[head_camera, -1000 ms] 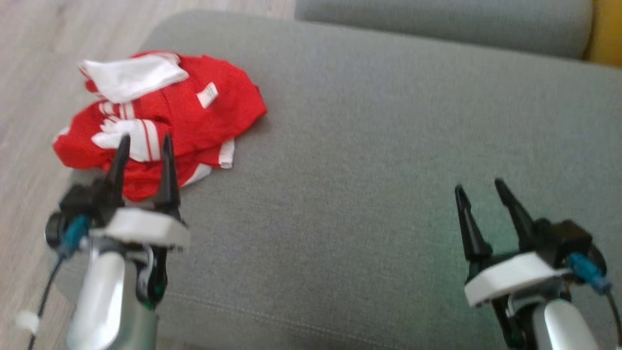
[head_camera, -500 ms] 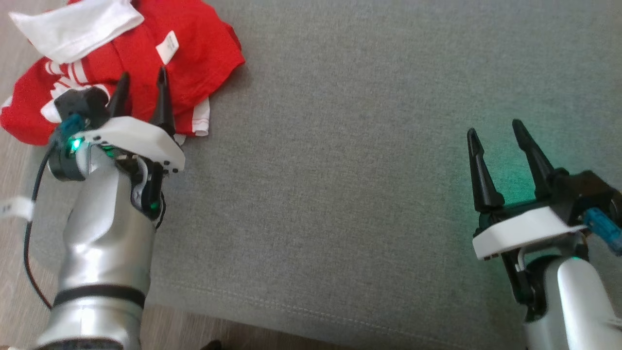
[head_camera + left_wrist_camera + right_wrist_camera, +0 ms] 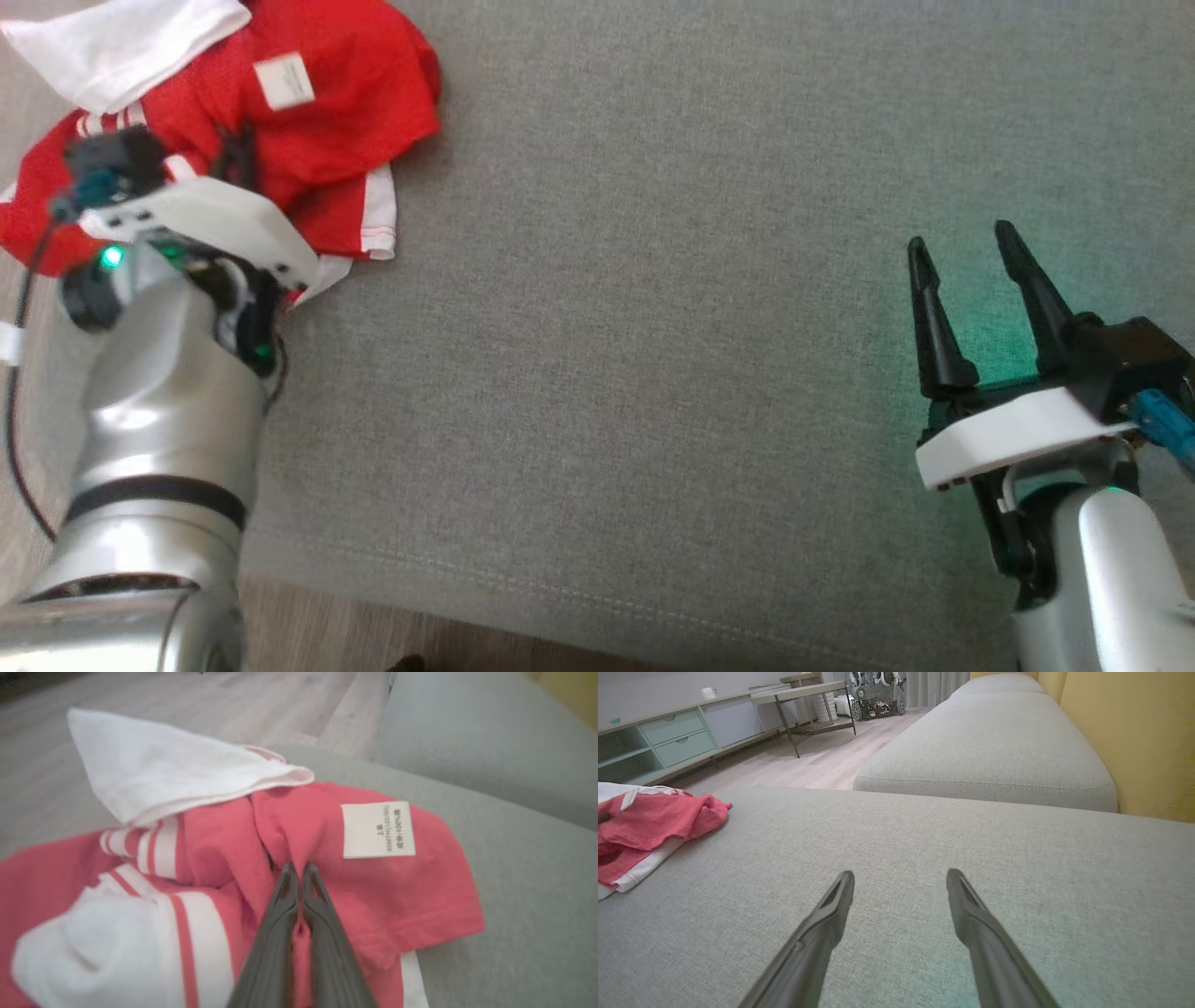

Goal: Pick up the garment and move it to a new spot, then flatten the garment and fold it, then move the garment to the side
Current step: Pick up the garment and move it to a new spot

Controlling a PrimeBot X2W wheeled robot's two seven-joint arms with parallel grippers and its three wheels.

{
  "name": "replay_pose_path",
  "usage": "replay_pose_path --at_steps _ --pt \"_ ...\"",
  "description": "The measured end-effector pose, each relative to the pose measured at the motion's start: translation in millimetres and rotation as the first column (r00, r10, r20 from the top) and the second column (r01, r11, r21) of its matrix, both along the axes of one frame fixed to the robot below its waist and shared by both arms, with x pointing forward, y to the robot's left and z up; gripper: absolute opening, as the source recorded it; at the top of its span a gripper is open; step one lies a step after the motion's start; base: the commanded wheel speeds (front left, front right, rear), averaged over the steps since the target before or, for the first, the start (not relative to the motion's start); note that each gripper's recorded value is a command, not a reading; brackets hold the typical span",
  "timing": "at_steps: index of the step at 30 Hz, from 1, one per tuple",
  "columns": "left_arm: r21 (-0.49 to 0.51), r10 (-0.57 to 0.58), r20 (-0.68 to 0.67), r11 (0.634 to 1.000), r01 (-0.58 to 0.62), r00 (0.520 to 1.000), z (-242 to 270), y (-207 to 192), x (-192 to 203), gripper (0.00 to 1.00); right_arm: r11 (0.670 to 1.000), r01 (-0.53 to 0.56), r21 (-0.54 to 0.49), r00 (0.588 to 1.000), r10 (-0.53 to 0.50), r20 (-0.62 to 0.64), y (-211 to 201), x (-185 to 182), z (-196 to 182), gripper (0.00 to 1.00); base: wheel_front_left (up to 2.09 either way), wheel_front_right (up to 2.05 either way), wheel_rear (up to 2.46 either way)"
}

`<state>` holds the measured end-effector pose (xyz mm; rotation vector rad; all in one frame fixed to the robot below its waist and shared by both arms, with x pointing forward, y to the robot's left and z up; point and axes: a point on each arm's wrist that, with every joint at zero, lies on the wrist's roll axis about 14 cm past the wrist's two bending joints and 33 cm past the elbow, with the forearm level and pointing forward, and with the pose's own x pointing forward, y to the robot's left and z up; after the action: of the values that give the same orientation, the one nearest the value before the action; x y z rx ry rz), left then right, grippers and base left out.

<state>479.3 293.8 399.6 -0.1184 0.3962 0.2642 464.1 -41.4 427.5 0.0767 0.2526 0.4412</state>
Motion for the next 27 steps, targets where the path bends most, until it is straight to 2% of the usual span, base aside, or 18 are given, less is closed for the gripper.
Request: replay_pose_path --at_steps 3,5,10,15,22,27 --pt "0.027 0.007 0.084 1.000 -0.009 0.996 26 10 7 0.00 1.000 0.009 0.002 1.000 -0.009 0.009 -3 0 5 1.00 0.00 0.00 0.00" --pt "0.056 0.000 0.200 0.998 -0.012 0.980 66 15 16 0.00 1.000 0.012 0.016 0.999 -0.012 0.029 -3 -3 15 1.00 0.00 0.00 0.00" --pt "0.133 -0.035 0.422 0.991 -0.024 0.906 148 22 18 0.00 0.999 0.015 0.039 0.997 -0.018 0.073 -3 -8 35 1.00 0.00 0.00 0.00" --pt "0.199 -0.082 0.523 0.980 -0.028 0.848 185 16 -8 0.00 0.999 0.025 0.047 0.996 -0.029 0.089 -9 -23 46 1.00 0.00 0.00 0.00" --pt "0.260 -0.188 0.655 0.966 0.015 0.732 237 -19 -41 0.00 0.996 0.060 0.072 0.992 -0.067 0.111 -24 -45 61 1.00 0.00 0.00 0.00" --pt "0.245 -0.252 0.655 0.963 0.115 0.712 231 -63 -59 0.00 0.991 0.104 0.088 0.987 -0.114 0.116 -41 -57 67 1.00 0.00 0.00 0.00"
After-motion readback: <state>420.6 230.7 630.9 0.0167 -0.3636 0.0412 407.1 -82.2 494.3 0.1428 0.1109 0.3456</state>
